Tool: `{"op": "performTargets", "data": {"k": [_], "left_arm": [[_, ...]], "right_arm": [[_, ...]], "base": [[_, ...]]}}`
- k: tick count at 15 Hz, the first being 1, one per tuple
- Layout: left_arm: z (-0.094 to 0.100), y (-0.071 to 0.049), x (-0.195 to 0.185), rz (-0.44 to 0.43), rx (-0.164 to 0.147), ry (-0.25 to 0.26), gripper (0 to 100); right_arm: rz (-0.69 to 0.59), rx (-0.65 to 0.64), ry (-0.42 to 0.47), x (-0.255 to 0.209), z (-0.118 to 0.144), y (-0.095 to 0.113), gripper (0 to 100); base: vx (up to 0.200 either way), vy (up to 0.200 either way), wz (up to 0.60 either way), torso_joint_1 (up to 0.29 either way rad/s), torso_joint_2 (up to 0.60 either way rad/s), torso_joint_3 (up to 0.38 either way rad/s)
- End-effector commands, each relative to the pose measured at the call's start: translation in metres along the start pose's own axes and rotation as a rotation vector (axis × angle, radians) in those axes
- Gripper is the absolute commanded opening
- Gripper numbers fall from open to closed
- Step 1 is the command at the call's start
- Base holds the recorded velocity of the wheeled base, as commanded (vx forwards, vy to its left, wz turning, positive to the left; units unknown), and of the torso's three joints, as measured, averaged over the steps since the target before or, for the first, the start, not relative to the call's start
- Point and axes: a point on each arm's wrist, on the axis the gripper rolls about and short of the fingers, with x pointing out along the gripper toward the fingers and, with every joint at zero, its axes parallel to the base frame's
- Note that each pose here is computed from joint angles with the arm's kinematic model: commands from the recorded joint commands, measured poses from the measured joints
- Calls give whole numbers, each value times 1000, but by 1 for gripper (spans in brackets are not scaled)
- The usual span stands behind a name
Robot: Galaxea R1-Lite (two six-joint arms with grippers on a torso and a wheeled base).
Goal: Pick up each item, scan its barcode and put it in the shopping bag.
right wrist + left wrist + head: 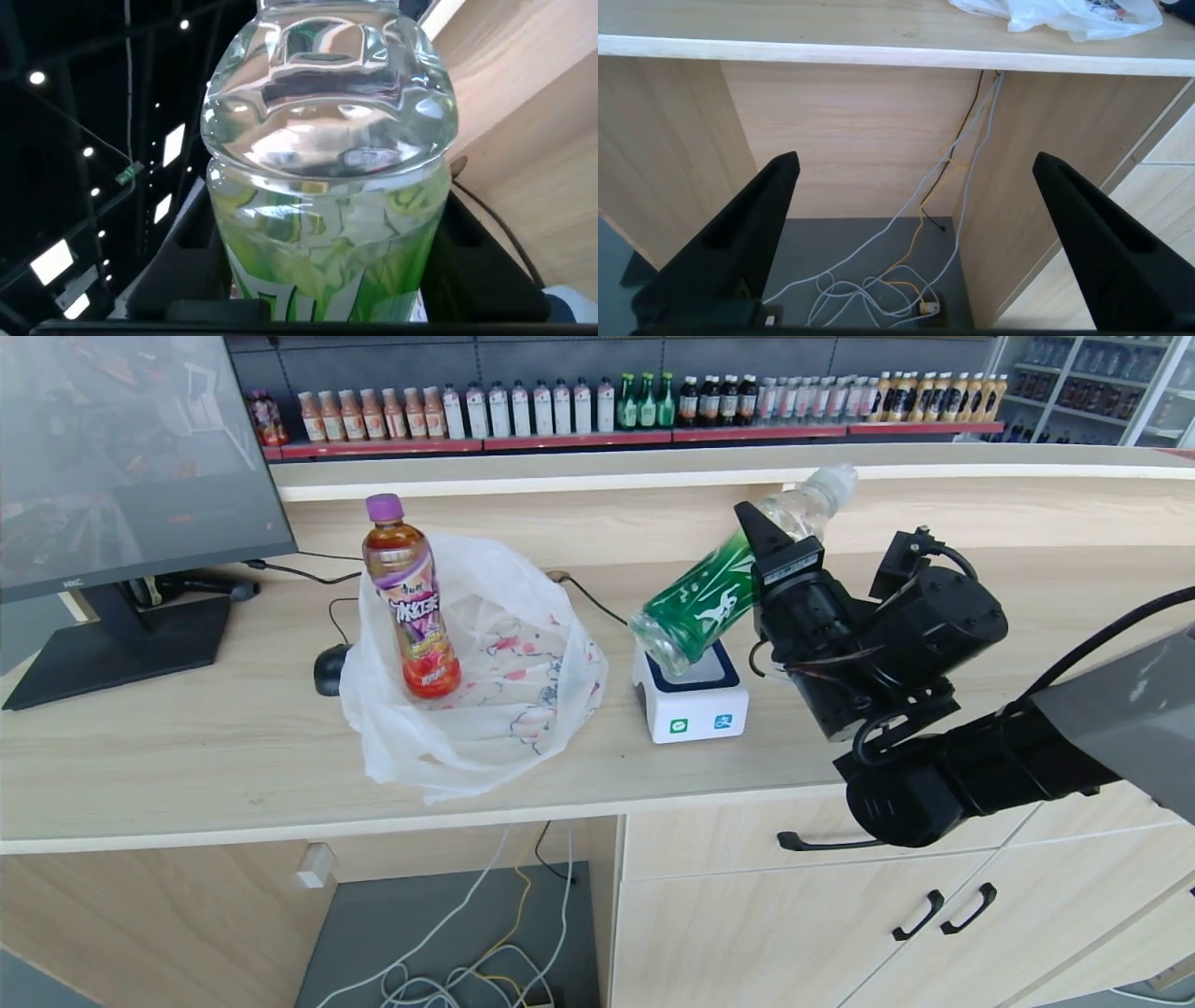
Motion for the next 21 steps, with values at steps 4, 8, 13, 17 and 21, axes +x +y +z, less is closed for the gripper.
{"op": "performTargets", "data": {"k": [4,8,13,17,21], "left_arm": [[0,0,0,1,-1,-1,100],[0,0,0,1,-1,-1,100],[0,0,0,2,1,-1,100],[0,0,0,1,-1,-1,100],[0,0,0,2,-1,-1,100]], "right_arm": [[-11,24,-16,-1,1,-7,0],[-20,70,-22,-1,2,-10,0],[-56,109,-25,-2,1,-27,0],[-91,123,-30,-2,0,-46,0],[-96,136,-50,-1,10,-52,0]], "base": [[0,0,0,0,0,0],[0,0,0,0,0,0],[0,0,0,0,0,0],[0,0,0,0,0,0],[0,0,0,0,0,0]]}}
